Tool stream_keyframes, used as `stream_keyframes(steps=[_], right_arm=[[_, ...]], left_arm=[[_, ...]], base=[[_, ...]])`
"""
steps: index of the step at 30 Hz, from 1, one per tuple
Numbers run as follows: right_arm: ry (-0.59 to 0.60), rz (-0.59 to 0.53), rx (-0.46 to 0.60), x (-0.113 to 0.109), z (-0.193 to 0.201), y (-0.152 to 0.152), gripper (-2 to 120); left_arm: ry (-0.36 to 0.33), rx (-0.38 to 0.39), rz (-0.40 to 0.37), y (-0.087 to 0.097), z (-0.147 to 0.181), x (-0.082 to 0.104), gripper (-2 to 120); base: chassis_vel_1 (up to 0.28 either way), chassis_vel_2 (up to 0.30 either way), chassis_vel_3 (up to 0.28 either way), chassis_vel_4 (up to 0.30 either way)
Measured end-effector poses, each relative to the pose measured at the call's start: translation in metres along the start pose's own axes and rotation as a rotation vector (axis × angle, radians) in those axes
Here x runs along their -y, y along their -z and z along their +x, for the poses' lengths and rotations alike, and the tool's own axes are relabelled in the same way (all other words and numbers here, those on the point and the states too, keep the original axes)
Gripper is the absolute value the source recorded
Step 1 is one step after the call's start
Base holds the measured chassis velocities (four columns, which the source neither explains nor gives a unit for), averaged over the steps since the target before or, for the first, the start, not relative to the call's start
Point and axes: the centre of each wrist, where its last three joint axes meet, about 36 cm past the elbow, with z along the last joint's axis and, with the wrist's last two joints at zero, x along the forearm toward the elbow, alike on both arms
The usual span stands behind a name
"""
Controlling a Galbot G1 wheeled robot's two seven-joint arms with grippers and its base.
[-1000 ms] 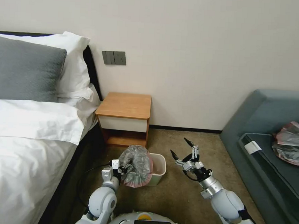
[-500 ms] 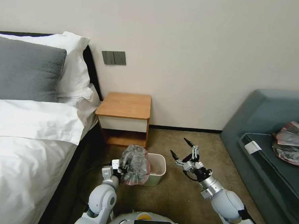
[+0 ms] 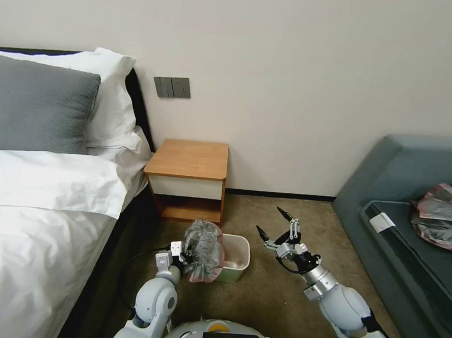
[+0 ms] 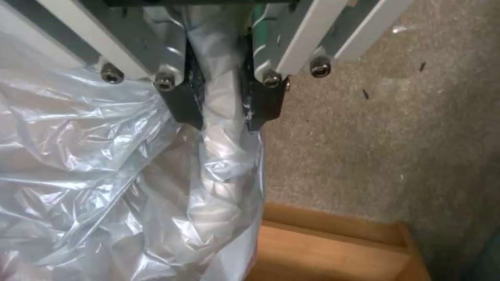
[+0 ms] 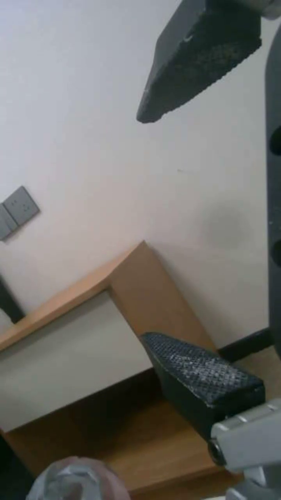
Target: Pick up the garbage bag from the table and place it over the trash can.
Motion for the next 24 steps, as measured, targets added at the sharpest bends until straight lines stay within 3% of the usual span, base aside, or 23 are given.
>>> stream_keyframes(steps=[1,4,5,8,9,12,13,14,15,17,19,23,24], right_arm=[[0.0,0.0,0.0,0.0,0.0,0.0,100],[-0.063,-0.117,-0.013,0.0,-0.006,0.016,100],[-0.063,-0.117,-0.013,0.0,-0.006,0.016,100],[-0.129,-0.373,-0.039,0.002,-0.013,0.05,100],[-0.129,-0.373,-0.039,0.002,-0.013,0.05,100],[-0.144,-0.673,0.012,0.013,-0.024,0.09,100],[-0.144,-0.673,0.012,0.013,-0.024,0.09,100],[-0.131,-0.785,0.031,0.017,-0.028,0.102,100],[-0.123,-0.825,0.039,0.019,-0.029,0.107,100],[-0.065,-1.0,0.074,0.026,-0.034,0.125,100],[-0.029,-1.059,0.079,0.028,-0.037,0.132,100],[0.126,-1.22,-0.088,0.038,-0.044,0.157,100],[0.126,-1.22,-0.088,0.038,-0.044,0.157,100]], left_arm=[[0.0,0.0,0.0,0.0,0.0,0.0,11],[0.009,0.134,0.025,-0.007,0.003,-0.001,11],[0.009,0.134,0.025,-0.007,0.003,-0.001,11],[-0.003,0.268,-0.008,-0.008,0.007,-0.005,11],[-0.003,0.268,-0.008,-0.008,0.007,-0.005,11],[-0.046,0.413,-0.024,-0.01,0.008,-0.011,11],[-0.046,0.413,-0.024,-0.01,0.008,-0.011,11],[-0.066,0.464,-0.019,-0.011,0.007,-0.013,11],[-0.073,0.48,-0.015,-0.012,0.006,-0.014,11],[-0.108,0.522,0.042,-0.014,0.005,-0.015,11],[-0.125,0.532,0.063,-0.014,0.005,-0.015,11],[-0.185,0.585,0.072,-0.021,0.002,-0.016,11],[-0.185,0.585,0.072,-0.021,0.002,-0.016,11]], base=[[0.0,0.0,0.0,0.0],[0.0,0.0,0.0,0.0],[0.0,0.0,0.0,0.0],[0.0,0.0,0.0,0.0],[0.0,0.0,0.0,0.0],[0.0,0.0,0.0,0.0],[0.0,0.0,0.0,0.0],[0.0,0.0,0.0,0.0],[0.0,0.0,0.0,0.0],[0.0,0.0,0.0,0.0],[0.0,0.0,0.0,0.0],[0.0,0.0,0.0,0.0],[0.0,0.0,0.0,0.0]])
